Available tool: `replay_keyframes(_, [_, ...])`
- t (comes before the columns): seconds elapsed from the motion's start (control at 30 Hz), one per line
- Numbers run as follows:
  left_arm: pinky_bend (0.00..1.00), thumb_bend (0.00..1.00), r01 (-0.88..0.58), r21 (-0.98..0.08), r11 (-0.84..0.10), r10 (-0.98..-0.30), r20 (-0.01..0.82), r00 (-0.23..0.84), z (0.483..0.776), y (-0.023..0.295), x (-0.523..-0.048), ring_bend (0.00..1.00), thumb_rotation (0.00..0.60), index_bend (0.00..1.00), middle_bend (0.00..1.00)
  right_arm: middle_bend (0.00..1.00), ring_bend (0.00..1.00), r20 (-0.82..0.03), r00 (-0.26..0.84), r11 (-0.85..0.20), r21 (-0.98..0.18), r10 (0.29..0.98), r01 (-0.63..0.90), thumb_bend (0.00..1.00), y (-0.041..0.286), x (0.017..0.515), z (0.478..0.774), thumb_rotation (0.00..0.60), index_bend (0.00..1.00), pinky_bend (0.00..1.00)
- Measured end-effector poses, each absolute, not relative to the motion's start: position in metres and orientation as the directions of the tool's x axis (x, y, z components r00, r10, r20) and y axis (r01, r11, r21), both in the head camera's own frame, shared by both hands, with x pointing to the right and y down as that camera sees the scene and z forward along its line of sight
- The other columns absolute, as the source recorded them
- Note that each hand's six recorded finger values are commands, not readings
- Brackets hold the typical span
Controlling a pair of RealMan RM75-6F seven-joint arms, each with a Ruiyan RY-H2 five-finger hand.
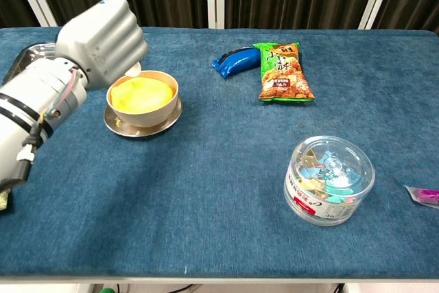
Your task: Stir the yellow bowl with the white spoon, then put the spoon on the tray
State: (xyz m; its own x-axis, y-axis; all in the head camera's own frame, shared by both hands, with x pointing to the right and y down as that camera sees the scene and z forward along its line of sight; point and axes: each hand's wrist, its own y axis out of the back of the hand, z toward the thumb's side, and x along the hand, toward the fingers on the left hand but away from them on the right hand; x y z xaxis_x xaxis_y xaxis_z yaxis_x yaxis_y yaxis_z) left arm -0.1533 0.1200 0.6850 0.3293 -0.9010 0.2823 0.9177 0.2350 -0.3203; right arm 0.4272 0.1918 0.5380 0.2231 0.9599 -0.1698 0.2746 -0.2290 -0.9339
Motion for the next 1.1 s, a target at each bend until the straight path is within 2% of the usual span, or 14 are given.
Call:
replay_keyframes(0.43, [0.17, 0.44, 0.752, -0.658, 0.025, -0.93, 0.261, 0.26, 0.666, 0.095, -0.186, 0.33, 0.6, 0.63, 0.51, 0.17, 0.0, -0.174, 0.249, -0.239, -0.935, 0.953, 0.262, 0.18, 0.185, 0.416, 0.537, 0.6, 0.03, 0.06])
replay_keyframes(0.57, [0.17, 0.44, 0.657, -0.749, -0.089, -0.941, 0.28, 0.191, 0.663, 0.082, -0.202, 0.33, 0.6, 0.62, 0.5, 0.17, 0.0, -0.179, 0.254, -0.244, -0.936, 0.951, 0.254, 0.18, 0.186, 0.413, 0.536, 0.6, 0.04, 0.06])
replay_keyframes(0.63, [0.17, 0.44, 0.577, -0.797, -0.181, -0.941, 0.311, 0.134, 0.664, 0.072, -0.214, 0.32, 0.6, 0.61, 0.5, 0.17, 0.0, -0.185, 0.254, -0.249, -0.936, 0.95, 0.25, 0.18, 0.187, 0.413, 0.536, 0.6, 0.03, 0.06])
replay_keyframes(0.83, [0.16, 0.44, 0.315, -0.849, -0.425, -0.896, 0.445, -0.008, 0.679, 0.049, -0.247, 0.31, 0.6, 0.59, 0.47, 0.17, 0.0, -0.201, 0.261, -0.263, -0.936, 0.944, 0.233, 0.18, 0.189, 0.409, 0.537, 0.6, 0.04, 0.06])
replay_keyframes(0.9, [0.16, 0.44, 0.235, -0.847, -0.478, -0.875, 0.482, -0.041, 0.685, 0.041, -0.257, 0.31, 0.6, 0.59, 0.47, 0.17, 0.0, -0.204, 0.263, -0.266, -0.937, 0.943, 0.227, 0.18, 0.189, 0.408, 0.537, 0.6, 0.04, 0.06])
replay_keyframes(1.1, [0.16, 0.44, 0.096, -0.84, -0.534, -0.843, 0.52, -0.138, 0.701, 0.013, -0.293, 0.31, 0.6, 0.59, 0.47, 0.17, 0.0, -0.217, 0.261, -0.276, -0.937, 0.941, 0.213, 0.18, 0.188, 0.405, 0.537, 0.6, 0.03, 0.06])
